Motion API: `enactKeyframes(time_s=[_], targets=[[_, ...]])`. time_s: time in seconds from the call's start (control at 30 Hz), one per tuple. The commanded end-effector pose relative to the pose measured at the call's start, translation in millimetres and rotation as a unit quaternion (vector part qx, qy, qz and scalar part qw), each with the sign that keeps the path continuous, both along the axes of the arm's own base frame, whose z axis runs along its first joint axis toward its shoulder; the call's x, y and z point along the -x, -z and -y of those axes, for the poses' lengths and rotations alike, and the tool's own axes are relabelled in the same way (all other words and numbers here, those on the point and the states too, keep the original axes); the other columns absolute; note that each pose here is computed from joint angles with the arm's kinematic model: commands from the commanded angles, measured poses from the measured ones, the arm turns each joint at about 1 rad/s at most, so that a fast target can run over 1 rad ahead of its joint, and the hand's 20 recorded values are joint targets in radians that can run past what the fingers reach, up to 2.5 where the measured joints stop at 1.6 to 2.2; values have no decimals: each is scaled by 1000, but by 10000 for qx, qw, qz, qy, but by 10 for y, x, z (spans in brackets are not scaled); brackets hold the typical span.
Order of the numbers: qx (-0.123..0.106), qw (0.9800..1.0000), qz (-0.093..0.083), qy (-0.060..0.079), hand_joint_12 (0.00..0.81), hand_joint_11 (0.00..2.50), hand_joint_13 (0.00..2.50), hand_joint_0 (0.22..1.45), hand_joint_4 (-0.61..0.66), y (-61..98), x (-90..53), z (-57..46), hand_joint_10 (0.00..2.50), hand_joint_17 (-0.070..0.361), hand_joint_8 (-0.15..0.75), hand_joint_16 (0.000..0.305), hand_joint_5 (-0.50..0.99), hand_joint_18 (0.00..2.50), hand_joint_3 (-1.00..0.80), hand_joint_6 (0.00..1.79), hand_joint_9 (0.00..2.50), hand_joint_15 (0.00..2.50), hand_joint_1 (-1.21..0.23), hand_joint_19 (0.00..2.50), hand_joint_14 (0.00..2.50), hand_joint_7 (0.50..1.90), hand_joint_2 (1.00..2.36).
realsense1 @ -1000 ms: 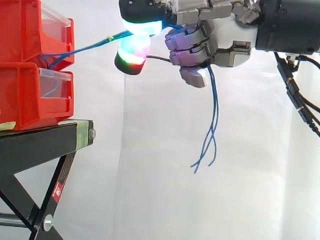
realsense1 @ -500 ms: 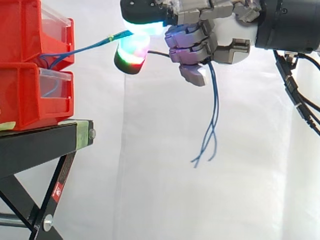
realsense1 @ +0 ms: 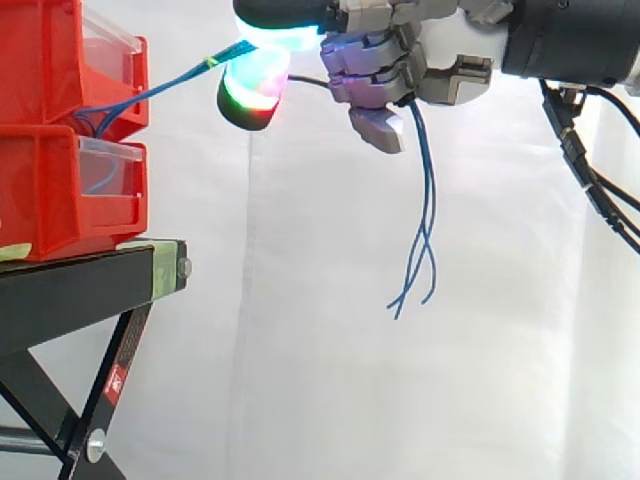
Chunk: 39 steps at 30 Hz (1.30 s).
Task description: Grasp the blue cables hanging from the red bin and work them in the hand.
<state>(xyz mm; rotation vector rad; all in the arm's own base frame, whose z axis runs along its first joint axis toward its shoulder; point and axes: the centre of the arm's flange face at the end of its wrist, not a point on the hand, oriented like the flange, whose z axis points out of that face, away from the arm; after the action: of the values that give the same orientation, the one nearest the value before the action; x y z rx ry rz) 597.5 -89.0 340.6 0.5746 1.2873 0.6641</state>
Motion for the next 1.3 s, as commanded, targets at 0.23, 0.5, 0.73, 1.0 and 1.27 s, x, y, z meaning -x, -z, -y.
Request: enactKeyframes(time_s=[0.23,0.5,0.73,1.0,1.27], targets=[[68,10000,2,9,723,2500,2079,1236,167,1,-1,0,2500,160,577,213,320,2500,478,308,1926,2087,-623,736,2500,1329,1001],[126,9999,23,21,723,2500,2079,989,284,-10,-7,-1,2500,160,577,213,306,2500,-706,11,1926,2087,-577,736,2500,1211,1014],[185,9998,30,33,723,2500,2079,1200,301,-12,-8,-1,2500,160,577,213,353,2500,417,15,1926,2087,-619,736,2500,1093,1005],[186,9998,22,33,723,2500,2079,1042,305,-17,-3,0,2500,160,577,213,300,2500,-68,14,1926,2087,-632,736,2500,1122,1018],[211,9998,-9,44,723,2500,2079,900,304,-10,3,9,2500,160,577,213,226,2500,-712,14,1926,2087,-538,736,2500,1129,1014]])
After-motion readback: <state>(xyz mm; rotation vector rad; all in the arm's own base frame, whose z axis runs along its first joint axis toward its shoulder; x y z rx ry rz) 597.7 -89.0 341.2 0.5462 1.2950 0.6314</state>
